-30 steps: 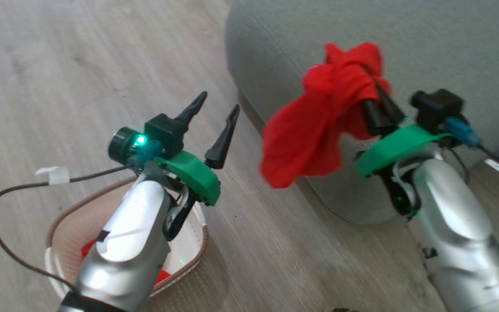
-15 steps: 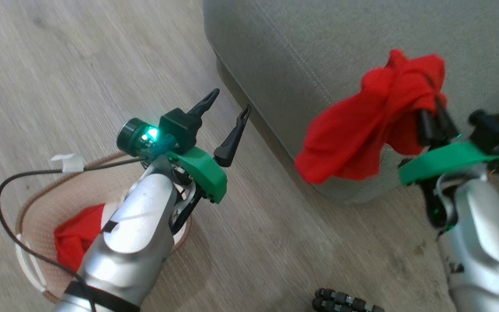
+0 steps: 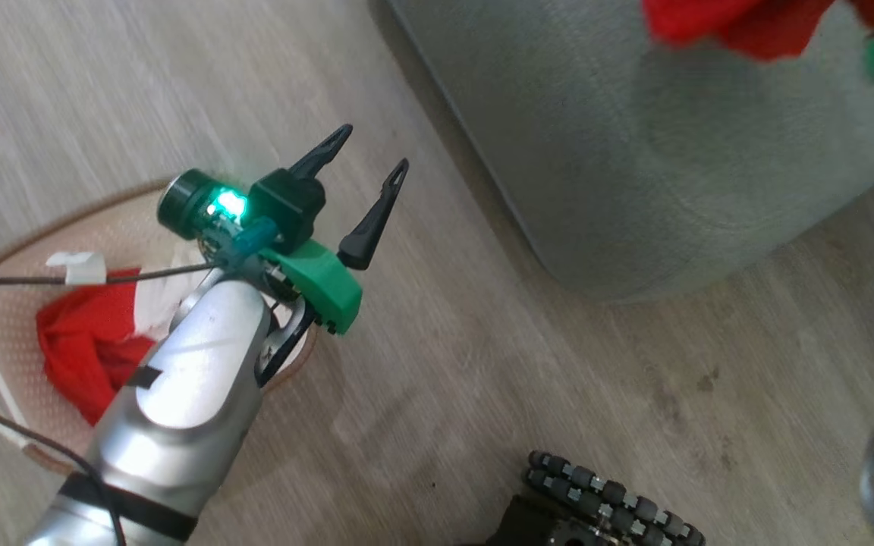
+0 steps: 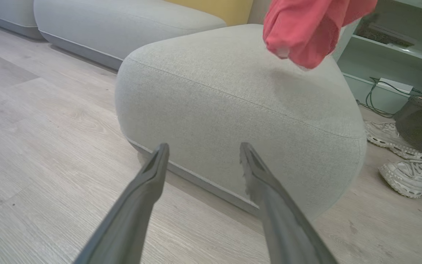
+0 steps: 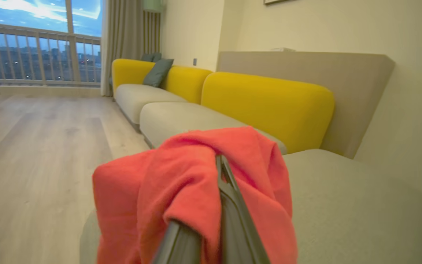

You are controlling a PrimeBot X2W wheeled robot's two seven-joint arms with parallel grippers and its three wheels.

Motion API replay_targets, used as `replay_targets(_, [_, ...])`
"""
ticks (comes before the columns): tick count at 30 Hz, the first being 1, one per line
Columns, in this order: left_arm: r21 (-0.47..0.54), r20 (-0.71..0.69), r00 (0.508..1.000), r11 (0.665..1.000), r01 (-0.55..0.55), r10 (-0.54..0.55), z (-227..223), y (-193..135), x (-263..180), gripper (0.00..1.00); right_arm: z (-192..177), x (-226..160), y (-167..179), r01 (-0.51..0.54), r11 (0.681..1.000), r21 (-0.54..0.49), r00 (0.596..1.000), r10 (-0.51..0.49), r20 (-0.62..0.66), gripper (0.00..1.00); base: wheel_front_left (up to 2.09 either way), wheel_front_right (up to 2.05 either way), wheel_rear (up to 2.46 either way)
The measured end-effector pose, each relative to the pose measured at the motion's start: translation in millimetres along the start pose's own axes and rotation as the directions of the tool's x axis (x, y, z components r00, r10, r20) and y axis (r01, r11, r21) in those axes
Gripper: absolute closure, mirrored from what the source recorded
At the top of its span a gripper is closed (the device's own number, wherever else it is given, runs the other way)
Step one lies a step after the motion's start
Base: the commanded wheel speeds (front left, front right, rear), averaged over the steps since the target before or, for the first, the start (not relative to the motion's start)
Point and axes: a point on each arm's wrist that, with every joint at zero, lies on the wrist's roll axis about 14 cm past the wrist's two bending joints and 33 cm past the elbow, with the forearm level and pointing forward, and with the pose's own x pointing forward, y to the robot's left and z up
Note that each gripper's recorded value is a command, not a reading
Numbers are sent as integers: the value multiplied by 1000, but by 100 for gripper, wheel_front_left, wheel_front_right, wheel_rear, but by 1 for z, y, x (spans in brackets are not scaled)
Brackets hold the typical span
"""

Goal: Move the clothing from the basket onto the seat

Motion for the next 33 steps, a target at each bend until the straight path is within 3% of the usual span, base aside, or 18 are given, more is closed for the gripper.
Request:
replay_targets(12, [-8, -33, 996, 997, -83, 83, -34, 55, -28, 0, -10, 86, -16, 134, 989, -56, 991, -134, 19, 100, 0, 0, 0])
replay_targets(19, [-30, -90, 987, 990, -137, 134, -67, 78, -51, 0, -28, 113, -29, 235, 971, -36, 972, -234, 18, 100, 0, 0, 0])
replay_targets(27, [-40, -106, 979, 983, -180, 175, -81, 95, -65, 0, -98, 105, -29, 292, 956, -19, 949, -292, -120, 100, 0, 0, 0])
replay_targets(33, [-43, -127, 970, 976, -213, 206, -90, 106, -76, 0, -172, 70, -22, 317, 948, -18, 905, -308, -293, 100, 0, 0, 0])
